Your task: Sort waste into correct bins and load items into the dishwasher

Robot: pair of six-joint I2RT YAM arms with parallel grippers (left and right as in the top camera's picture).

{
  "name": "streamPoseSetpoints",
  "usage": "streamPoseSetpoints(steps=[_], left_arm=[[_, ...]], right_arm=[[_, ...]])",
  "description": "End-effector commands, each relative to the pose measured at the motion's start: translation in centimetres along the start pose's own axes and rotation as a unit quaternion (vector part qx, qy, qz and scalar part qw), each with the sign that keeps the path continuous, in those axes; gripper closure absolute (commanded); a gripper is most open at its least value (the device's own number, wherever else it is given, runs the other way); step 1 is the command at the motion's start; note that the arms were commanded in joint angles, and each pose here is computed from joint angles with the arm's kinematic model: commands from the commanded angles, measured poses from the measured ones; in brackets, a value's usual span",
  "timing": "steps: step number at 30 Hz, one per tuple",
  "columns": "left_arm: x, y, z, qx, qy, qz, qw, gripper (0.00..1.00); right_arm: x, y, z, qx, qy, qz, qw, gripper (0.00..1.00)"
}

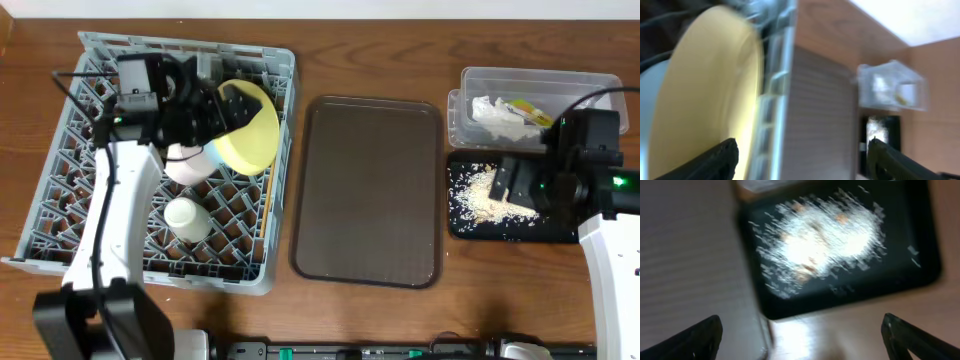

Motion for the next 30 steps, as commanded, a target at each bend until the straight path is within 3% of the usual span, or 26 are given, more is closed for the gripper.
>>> streamPoseSetpoints(steps=[1, 8, 13, 18, 19, 21, 26, 30], left_arm=[[0.6, 0.8, 2.9, 0.081, -0.069, -0.046, 0.993, 0.15], [-1.4, -1.2, 7.6, 0.085, -0.108, -0.065, 0.988, 0.14], [-2.4, 1.2, 10.1, 0.19, -0.139, -0.048, 0.971, 0.12], [-4.6, 4.1, 9.9, 0.258, -0.087, -0.018, 0.962, 0.09], [-5.7, 4.9, 9.7, 0.274, -0.057, -0.005, 0.96, 0.09], [-7.2, 5.8, 9.9, 0.293, -0.022, 0.012, 0.956, 0.09], [-8.5, 5.9, 11.7, 0.309, -0.037, 0.001, 0.95, 0.09], [-10.0, 4.4, 13.3, 0.259, -0.082, -0.07, 0.96, 0.08]], right_arm=[[1.6, 2.7, 0.8, 0.106, -0.05, 0.045, 0.992, 0.01], [4.4, 5.2, 1.3, 0.133, -0.122, 0.099, 0.979, 0.01], [5.4, 6.2, 0.7, 0.131, -0.137, 0.137, 0.972, 0.01], [5.4, 6.6, -1.6, 0.122, -0.102, 0.142, 0.977, 0.01], [4.8, 6.5, -2.3, 0.12, -0.08, 0.135, 0.98, 0.09], [3.7, 6.4, -2.7, 0.121, -0.048, 0.113, 0.985, 0.12], [2.2, 5.4, -1.7, 0.089, -0.03, 0.102, 0.99, 0.09], [0.7, 4.8, -0.5, 0.067, -0.053, 0.096, 0.992, 0.07]])
Point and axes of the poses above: each gripper's point midway between its finger pads, its own z axis back along the fingers, its own y axis along the line the jaws close on, x = y × z, the point moved 4 cm from there along z, back along the fingers, and after that the axes turned 14 degrees about z, right-handed, at the moved point
